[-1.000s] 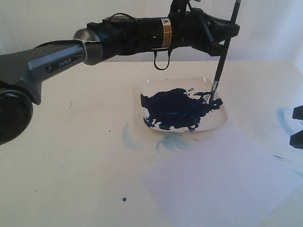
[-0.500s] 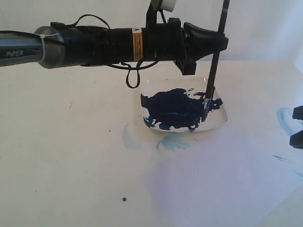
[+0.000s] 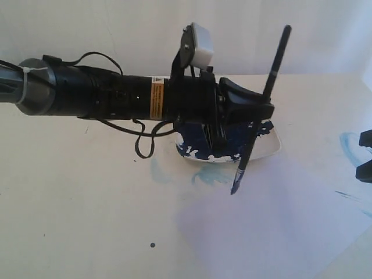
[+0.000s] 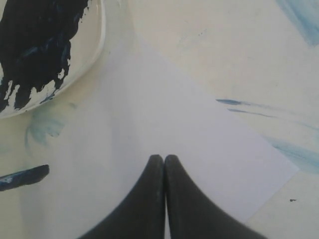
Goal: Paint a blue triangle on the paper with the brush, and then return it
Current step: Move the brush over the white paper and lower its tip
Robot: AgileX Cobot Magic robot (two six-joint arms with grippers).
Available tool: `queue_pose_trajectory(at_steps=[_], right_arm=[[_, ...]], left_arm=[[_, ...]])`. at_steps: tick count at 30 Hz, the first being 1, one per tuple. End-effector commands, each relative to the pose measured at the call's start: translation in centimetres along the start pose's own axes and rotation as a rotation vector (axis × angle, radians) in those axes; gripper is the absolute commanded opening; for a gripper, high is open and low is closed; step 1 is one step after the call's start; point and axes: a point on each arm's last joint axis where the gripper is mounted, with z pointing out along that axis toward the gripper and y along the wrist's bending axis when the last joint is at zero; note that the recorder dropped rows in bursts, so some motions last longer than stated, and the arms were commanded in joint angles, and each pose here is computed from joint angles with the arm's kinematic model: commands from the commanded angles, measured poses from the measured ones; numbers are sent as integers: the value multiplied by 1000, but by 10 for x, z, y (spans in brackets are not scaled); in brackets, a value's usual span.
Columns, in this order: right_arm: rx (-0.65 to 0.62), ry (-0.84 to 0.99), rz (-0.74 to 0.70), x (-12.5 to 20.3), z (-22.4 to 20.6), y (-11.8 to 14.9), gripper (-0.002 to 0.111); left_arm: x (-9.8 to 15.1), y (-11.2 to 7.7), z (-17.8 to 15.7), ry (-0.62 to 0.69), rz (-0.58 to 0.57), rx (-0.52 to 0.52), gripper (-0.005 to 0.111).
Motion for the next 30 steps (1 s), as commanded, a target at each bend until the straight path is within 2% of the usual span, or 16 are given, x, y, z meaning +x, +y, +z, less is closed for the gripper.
queue_pose_trajectory(at_steps=[1,7,11,22,30], right_arm=[[4,-10,2,-2,-1,-1,0],[4,-10,2,-2,-1,-1,0],[18,-26,3,-3,-1,-3,0],[44,-63,16,-7,-1,-5,0],[39,-69,27,-7,-1,-5,0]], left_arm=[[-8,-16,15,-74,84,11,0],[6,-5,22,-142,-16,-82,0],[15,0,25,-142,-19,-99,0],[7,19,43,-165,-11,-57,0],[13,13,44,-97,19,7,0]])
